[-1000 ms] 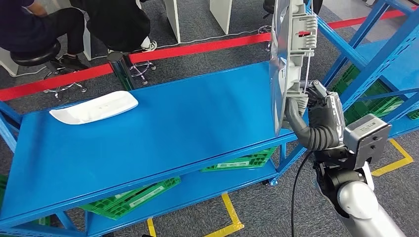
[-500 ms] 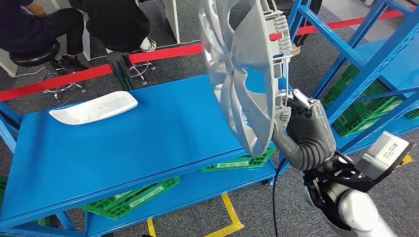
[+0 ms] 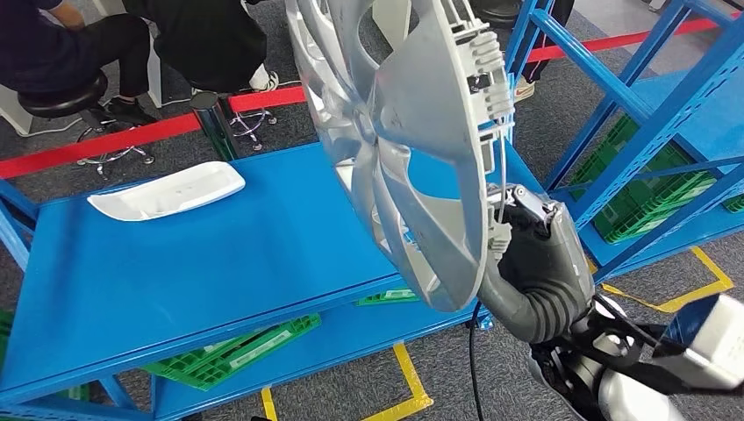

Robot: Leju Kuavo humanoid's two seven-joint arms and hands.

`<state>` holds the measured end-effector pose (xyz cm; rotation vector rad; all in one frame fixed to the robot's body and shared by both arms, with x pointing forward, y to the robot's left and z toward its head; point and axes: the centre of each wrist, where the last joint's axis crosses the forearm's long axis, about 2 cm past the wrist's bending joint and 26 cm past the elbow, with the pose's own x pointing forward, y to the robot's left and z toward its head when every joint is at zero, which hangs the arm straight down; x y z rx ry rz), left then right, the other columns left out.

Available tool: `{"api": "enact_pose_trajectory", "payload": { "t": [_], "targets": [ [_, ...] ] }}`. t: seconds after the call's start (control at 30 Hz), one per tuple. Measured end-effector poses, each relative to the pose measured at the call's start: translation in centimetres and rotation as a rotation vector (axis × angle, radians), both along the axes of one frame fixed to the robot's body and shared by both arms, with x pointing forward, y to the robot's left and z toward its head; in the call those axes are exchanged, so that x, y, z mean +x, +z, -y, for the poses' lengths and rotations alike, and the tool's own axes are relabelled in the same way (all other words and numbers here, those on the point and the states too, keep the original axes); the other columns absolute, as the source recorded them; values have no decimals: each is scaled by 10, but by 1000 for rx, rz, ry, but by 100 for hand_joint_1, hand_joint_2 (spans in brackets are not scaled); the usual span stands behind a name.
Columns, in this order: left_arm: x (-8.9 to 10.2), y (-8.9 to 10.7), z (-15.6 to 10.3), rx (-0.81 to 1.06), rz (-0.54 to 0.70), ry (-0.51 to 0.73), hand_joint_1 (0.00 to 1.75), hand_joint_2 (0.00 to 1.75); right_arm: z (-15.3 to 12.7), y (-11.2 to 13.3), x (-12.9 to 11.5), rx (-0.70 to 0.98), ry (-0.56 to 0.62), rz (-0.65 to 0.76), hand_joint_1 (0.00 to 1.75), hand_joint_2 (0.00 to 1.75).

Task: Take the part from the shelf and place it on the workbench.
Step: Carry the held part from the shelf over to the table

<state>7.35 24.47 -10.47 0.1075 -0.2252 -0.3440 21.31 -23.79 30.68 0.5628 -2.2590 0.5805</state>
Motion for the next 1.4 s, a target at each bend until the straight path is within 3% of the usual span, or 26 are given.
{"api": "enact_pose_trajectory", "payload": {
  "t": [0.23, 0.37, 0.63, 1.07, 1.4],
  "targets": [
    [-1, 0, -2, 2, -25, 3, 0, 175, -7, -25, -31, 106, -38, -9, 175, 175],
    [0, -1, -18, 36, 14, 35, 0, 175, -11, -35, -39, 144, -15, -9, 175, 175],
    [0, -2, -46, 94, 29, 78, 0, 175, -21, -42, -36, 218, -13, -16, 175, 175],
    [1, -2, -48, 122, 20, 123, 0, 175, -18, -54, -27, 282, -32, -92, 175, 175],
    [2, -2, -51, 116, -3, 129, 0, 175, -17, -63, -28, 269, -110, -62, 175, 175]
  ]
}}
